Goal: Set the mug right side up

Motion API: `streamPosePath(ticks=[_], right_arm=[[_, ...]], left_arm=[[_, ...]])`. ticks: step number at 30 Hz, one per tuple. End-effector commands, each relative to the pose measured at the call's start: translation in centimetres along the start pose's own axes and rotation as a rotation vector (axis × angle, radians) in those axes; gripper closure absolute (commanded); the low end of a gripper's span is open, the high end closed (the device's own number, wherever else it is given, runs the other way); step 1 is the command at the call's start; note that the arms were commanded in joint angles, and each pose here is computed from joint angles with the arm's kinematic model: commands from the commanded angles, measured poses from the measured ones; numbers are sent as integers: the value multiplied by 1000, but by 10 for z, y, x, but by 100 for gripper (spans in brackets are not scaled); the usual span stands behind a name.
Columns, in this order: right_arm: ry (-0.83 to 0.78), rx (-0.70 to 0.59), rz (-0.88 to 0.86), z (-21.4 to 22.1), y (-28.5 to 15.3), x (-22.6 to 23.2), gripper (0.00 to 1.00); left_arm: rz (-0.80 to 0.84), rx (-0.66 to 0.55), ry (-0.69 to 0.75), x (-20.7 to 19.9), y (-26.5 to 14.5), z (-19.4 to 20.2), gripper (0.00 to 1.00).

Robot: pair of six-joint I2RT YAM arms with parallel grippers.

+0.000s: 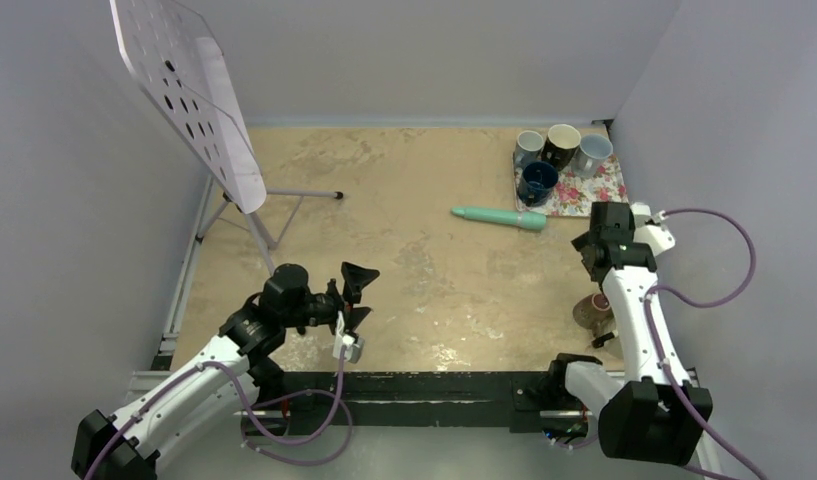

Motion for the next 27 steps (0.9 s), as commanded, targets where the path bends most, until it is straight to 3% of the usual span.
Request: streamPosePath(ticks=[1,5,10,17,27], right_arm=[[219,-9,230,1,11,-43,2],[295,-10,312,5,18,-58,2],[288,81,266,26,34,-48,3],[246,93,99,24,30,-29,7],[56,171,-121,37,24,24,10]], left_arm=[[-58,-49,2,10,1,-8,0],[-67,-49,3,11,1,-8,0],[-71,-49,4,12,0,-9,0],[-78,-38,15,16,0,-8,0],[-79,-39,13,15,0,-7,0]])
Point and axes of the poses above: each gripper's point midway between its finger pads, its own y axis out along the fingers, its own x axis along the line the jaws close on, z = x × y, the point moved 3 cm from there along -y, back along the fingers, and after that the axes turned 5 degrees about -y, right-handed, at the moved point
